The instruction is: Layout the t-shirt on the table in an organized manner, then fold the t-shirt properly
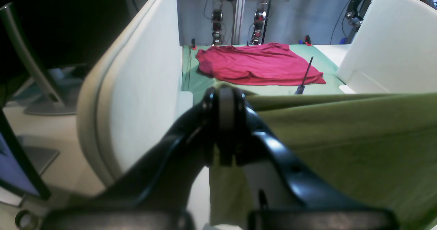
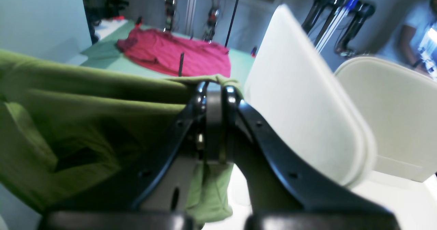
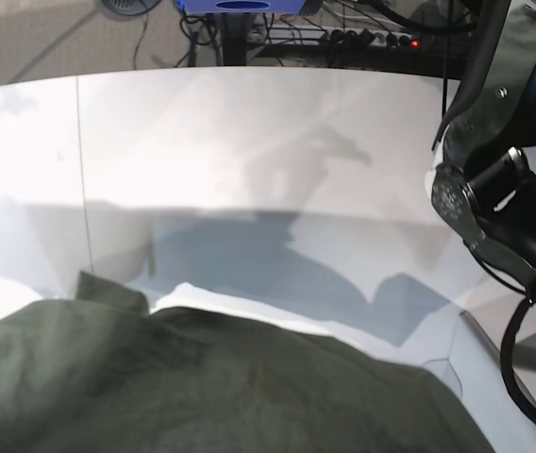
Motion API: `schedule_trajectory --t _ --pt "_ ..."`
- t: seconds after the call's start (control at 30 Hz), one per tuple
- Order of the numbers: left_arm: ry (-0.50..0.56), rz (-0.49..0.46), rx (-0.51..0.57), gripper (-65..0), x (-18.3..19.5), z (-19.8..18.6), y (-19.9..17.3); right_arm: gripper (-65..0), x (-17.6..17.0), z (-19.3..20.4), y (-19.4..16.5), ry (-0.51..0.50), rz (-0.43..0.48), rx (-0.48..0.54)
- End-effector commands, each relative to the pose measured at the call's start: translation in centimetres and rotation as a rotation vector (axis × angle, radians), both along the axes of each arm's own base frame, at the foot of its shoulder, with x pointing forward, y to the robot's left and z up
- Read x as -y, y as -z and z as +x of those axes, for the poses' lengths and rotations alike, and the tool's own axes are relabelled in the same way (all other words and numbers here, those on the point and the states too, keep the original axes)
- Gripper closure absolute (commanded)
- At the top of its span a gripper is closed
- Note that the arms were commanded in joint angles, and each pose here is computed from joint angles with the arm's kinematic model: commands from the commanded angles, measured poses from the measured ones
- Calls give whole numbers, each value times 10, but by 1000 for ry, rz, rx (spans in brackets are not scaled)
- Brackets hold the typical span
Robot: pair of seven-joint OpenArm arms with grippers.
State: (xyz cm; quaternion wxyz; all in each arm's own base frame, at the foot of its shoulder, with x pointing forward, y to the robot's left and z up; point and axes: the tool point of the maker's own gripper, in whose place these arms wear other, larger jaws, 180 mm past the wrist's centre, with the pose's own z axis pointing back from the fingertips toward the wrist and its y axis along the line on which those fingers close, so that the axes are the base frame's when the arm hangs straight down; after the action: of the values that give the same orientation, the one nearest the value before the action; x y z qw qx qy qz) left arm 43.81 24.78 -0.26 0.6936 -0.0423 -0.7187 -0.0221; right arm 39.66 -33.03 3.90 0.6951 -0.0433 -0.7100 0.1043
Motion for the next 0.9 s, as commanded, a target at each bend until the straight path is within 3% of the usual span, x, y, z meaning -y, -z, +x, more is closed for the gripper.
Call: schedule_trajectory --t 0.0,0.17,0.47,0.7,0.87 --pt "-18 7 77 0 -4 -4 -25 -3 5 -8 -24 17 -16 72" --pt "-13 6 53 0 -2 -3 -14 -3 5 -5 -2 15 -17 19" --pt "-18 12 55 0 -4 -5 -16 -3 11 -11 -15 37 -41 40" --pt "-15 12 -16 0 -4 -5 16 -5 11 -7 21 34 -38 -52" --pt "-16 6 -28 0 -5 -2 19 -5 12 -4 32 27 -20 -77"
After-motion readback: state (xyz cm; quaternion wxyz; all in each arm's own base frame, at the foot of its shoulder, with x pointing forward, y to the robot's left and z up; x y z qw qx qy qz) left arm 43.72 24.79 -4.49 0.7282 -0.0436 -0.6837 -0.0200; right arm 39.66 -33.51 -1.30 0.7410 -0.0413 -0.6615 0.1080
